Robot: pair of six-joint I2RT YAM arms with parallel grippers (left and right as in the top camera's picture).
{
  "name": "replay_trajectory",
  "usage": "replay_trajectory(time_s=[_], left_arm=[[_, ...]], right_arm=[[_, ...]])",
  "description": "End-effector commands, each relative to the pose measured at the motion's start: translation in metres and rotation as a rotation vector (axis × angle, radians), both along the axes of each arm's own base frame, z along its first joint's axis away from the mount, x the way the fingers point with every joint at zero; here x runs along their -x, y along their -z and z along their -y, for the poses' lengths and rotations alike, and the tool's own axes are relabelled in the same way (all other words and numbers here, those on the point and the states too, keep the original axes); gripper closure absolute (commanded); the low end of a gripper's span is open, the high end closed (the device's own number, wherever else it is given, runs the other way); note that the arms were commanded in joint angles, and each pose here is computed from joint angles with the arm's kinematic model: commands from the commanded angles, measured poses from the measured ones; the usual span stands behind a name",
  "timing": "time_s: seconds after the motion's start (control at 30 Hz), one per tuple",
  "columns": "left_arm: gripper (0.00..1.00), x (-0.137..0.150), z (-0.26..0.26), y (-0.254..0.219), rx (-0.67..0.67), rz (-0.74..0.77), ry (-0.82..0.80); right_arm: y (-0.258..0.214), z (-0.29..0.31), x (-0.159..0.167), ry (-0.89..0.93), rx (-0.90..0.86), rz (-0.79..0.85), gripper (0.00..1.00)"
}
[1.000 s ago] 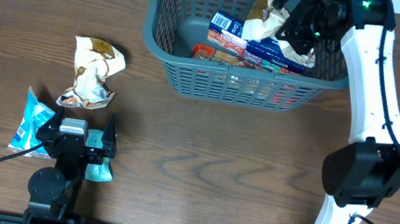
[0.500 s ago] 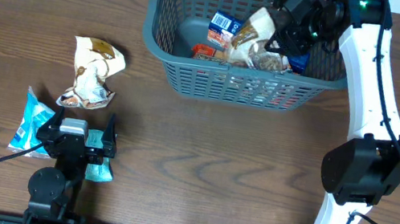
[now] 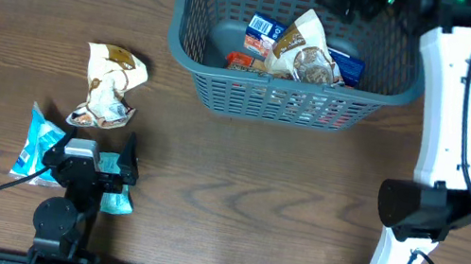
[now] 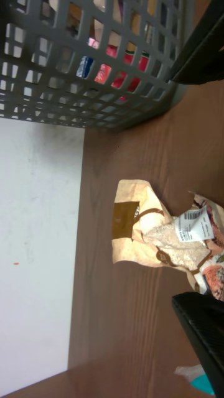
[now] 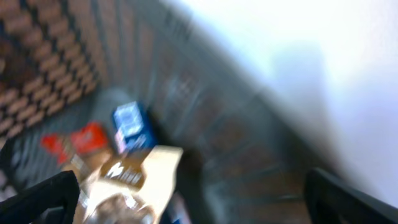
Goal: Pack container
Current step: 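Raise the right gripper away and move the left gripper over the teal pouch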
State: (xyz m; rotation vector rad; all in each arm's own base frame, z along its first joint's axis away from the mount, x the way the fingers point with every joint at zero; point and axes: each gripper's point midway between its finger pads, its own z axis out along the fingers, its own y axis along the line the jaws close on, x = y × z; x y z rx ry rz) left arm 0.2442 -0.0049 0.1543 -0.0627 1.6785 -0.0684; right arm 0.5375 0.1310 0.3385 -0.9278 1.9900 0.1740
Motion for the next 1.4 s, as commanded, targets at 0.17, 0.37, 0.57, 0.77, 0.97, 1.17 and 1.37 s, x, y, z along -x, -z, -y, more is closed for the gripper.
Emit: replay_trajectory(time_s=[0.17,0.37,0.57,0.77,0.97,1.17,1.37], left_arm=[[0.01,0.001,-0.001,0.012,0.043,-0.036,-0.010],[0.01,0.000,-0.001,0.009,0.042,-0.054,-0.010],[0.01,-0.003,0.000,0.008,0.038,-0.117,-0.012],[0.01,-0.011,0.000,-0.010,0.036,-0.159,-0.013],[0.01,-0.014,0.000,-0.042,0.027,-0.307,-0.016],[0.01,-0.003,0.000,-0.076,0.014,-0.537,-0.021],[0.01,0.016,0.005,-0.104,0.012,-0.721,0.012]], right_arm=[[-0.111,0.117,0.008,0.567,-0.093,0.213,0.01],[-0.103,0.221,0.033,0.953,-0.288,0.117,0.01],[-0.080,0.280,0.059,1.105,-0.282,0.025,0.01],[-0.045,0.303,0.081,1.179,-0.245,-0.113,0.01],[-0.006,0.303,0.085,1.194,-0.210,-0.246,0.01],[0.030,0.297,0.080,1.168,-0.215,-0.349,0.01],[0.072,0.297,0.079,1.167,-0.205,-0.448,0.01]])
